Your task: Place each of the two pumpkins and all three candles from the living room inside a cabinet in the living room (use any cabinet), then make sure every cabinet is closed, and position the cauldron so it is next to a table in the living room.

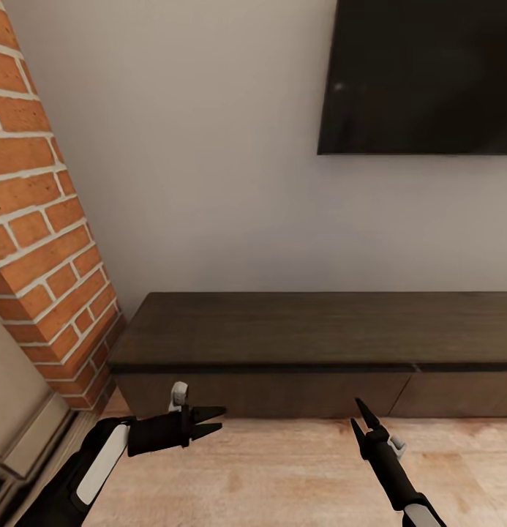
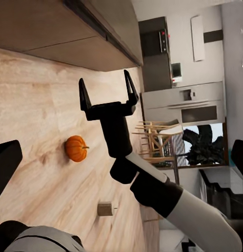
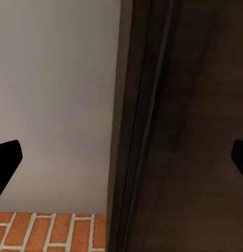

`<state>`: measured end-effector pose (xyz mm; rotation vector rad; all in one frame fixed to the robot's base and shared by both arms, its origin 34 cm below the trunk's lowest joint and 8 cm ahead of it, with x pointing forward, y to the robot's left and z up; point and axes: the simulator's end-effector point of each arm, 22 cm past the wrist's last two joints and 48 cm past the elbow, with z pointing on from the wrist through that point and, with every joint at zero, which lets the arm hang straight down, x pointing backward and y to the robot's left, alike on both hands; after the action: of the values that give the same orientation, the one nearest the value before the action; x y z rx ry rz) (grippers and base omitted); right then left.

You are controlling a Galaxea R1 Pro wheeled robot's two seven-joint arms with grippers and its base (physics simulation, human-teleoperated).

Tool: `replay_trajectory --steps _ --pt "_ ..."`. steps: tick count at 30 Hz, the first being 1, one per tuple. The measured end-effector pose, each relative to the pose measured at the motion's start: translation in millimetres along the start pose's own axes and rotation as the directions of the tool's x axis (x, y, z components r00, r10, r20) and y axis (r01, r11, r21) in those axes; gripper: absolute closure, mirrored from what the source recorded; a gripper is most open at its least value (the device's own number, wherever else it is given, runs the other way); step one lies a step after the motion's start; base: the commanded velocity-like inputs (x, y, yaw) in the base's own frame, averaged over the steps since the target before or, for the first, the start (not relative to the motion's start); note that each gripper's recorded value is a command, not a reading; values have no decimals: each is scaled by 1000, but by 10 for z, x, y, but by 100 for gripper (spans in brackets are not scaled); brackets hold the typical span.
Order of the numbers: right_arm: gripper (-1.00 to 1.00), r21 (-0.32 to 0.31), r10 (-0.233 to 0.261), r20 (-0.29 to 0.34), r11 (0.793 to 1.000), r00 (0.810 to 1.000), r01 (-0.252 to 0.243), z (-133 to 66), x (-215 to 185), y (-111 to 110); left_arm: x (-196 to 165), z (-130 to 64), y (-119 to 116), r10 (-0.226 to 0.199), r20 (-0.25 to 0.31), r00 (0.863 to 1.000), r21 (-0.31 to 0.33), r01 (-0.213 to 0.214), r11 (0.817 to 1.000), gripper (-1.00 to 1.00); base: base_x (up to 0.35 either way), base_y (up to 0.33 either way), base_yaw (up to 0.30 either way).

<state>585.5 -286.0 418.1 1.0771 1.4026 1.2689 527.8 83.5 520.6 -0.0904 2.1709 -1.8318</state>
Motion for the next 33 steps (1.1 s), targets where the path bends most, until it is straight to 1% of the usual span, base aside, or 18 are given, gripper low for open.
replay_trajectory --steps 6,10,17,24,33 --pt "-100 2 -1 -1 1000 1000 1 0 0 -3 -5 -19 4 1 0 1000 -2 -1 1000 -100 193 0 0" --pt "-100 3 -1 0 1000 1000 1 -1 -3 -7 -6 -20 7 1 0 1000 -2 -1 1000 -100 89 -2 0" --pt "-100 3 -1 -1 1000 1000 1 -1 -3 -5 -4 -20 7 1 0 1000 -2 -1 1000 -100 139 -90 0" --pt "-100 16 1 1 1000 1000 -1 -16 -9 -47 -2 -16 8 0 0 1000 -2 0 1000 -100 31 -13 0" --pt "-100 19 -1 6 1000 1000 1 -20 -32 -54 7 2 -1 -1 -2 1000 2 1 1000 -100 1 0 0"
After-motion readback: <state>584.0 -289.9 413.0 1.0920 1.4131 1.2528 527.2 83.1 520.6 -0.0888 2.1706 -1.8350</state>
